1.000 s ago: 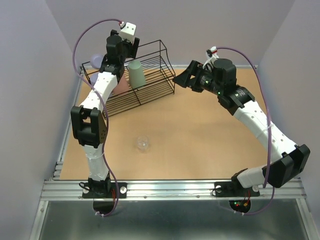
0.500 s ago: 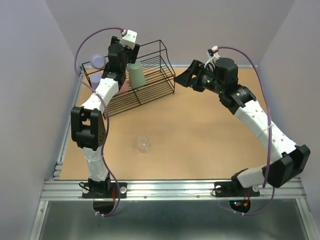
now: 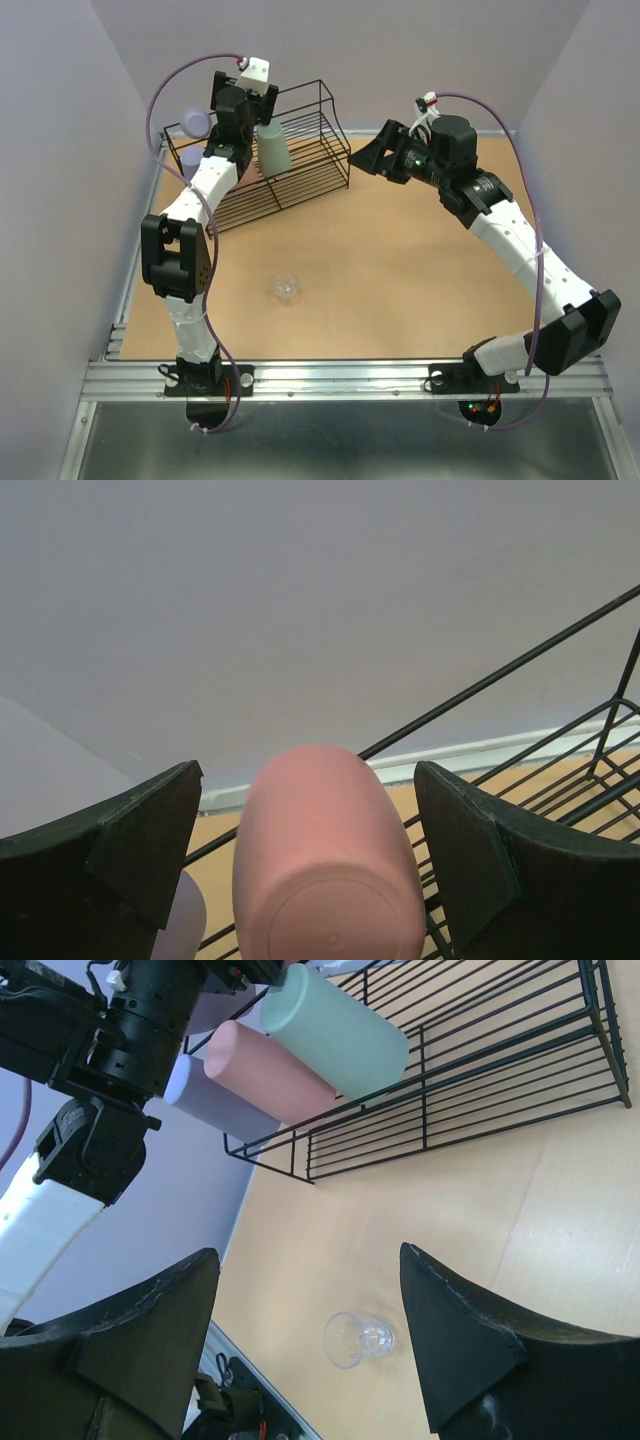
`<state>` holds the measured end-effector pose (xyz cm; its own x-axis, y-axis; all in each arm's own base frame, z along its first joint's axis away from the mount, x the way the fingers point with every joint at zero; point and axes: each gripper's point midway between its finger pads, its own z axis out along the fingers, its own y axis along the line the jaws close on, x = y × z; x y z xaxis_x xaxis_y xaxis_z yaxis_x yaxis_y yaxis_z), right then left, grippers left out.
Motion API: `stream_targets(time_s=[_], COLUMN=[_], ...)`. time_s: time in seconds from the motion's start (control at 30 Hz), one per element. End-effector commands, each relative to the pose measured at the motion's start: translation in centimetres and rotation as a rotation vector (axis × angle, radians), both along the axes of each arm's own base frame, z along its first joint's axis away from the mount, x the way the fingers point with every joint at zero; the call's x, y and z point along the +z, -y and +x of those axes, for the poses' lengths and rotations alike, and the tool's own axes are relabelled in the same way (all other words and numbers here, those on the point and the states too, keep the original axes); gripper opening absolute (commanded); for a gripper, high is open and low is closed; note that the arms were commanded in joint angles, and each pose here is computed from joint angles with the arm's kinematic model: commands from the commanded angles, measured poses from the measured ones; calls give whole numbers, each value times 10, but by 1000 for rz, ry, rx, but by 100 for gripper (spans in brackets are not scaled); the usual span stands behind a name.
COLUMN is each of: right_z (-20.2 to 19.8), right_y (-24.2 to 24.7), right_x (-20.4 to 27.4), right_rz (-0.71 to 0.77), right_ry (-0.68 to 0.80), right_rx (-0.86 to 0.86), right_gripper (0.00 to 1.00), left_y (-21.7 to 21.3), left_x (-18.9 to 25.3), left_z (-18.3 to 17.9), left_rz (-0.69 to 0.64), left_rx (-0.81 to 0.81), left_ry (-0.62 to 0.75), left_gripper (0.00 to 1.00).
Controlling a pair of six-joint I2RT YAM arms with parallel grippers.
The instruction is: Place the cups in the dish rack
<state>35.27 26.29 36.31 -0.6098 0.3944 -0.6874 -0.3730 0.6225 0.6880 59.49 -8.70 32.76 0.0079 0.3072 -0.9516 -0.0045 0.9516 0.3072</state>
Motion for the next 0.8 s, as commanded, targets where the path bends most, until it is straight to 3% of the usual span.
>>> stream_targets(time_s=[0.0, 0.27, 0.43, 0.7, 0.77], right_z=[-8, -15, -20, -26, -26], right_y=[5, 6, 7, 2, -6], right_x=[28, 28, 31, 20, -3], right_rz=[33, 38, 45, 10, -53], right_ry=[59, 59, 63, 52, -44], right_rx=[11, 18, 27, 89, 150], right_gripper=[78, 78, 78, 78, 75], left_y=[-6, -4, 2, -15, -18], left_x=[73, 95, 137, 213, 221], left_z=[-26, -41, -59, -107, -121], left_rz=[-44, -64, -101, -301, -349], left_rx=[25, 24, 3, 40, 36], left_ry=[150, 179, 250, 340, 349], left_gripper=[99, 99, 99, 99, 99])
